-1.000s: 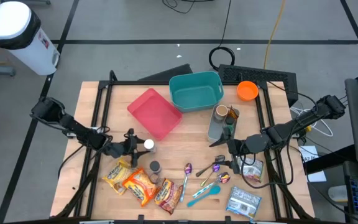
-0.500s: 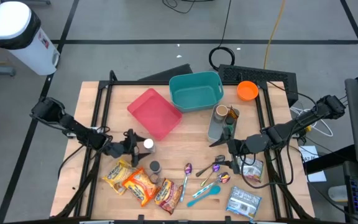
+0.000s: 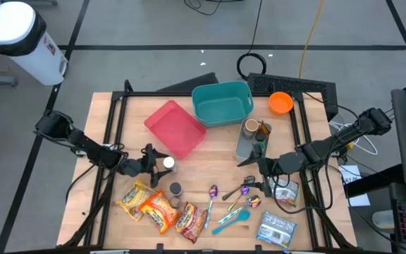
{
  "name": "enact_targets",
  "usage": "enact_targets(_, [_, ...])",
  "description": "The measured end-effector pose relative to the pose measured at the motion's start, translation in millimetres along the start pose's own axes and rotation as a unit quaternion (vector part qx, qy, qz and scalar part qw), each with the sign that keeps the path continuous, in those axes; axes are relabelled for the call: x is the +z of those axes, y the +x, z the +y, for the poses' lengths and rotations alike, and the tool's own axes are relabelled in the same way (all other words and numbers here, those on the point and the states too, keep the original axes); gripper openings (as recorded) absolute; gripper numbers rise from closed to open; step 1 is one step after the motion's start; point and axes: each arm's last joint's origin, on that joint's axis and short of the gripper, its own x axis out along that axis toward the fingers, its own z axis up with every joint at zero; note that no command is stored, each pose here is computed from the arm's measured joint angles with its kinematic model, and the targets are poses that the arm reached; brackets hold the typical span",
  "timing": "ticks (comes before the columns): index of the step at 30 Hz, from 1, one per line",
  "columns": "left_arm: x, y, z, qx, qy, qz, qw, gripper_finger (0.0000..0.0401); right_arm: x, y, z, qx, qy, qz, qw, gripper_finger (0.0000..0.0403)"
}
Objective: Pick & Place Food Item
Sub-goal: Put the white spice bottle into the gray bin
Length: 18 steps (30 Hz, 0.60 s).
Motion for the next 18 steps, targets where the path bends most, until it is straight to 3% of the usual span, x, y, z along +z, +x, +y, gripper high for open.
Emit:
enact_targets(8, [12.1,6.2,-1.9,-0.041,0.024,-0.012,0.999,0.0306,0.0,0.0,-0.1,0.000,0.000,0.000,1.000,0.0322])
enact_targets(18, [5.2,9.9,-3.8,-0.058,0.032,0.015,0.998,0.0269,0.0,0.0,0.0,0.000,0.000,0.000,1.000,0.0322])
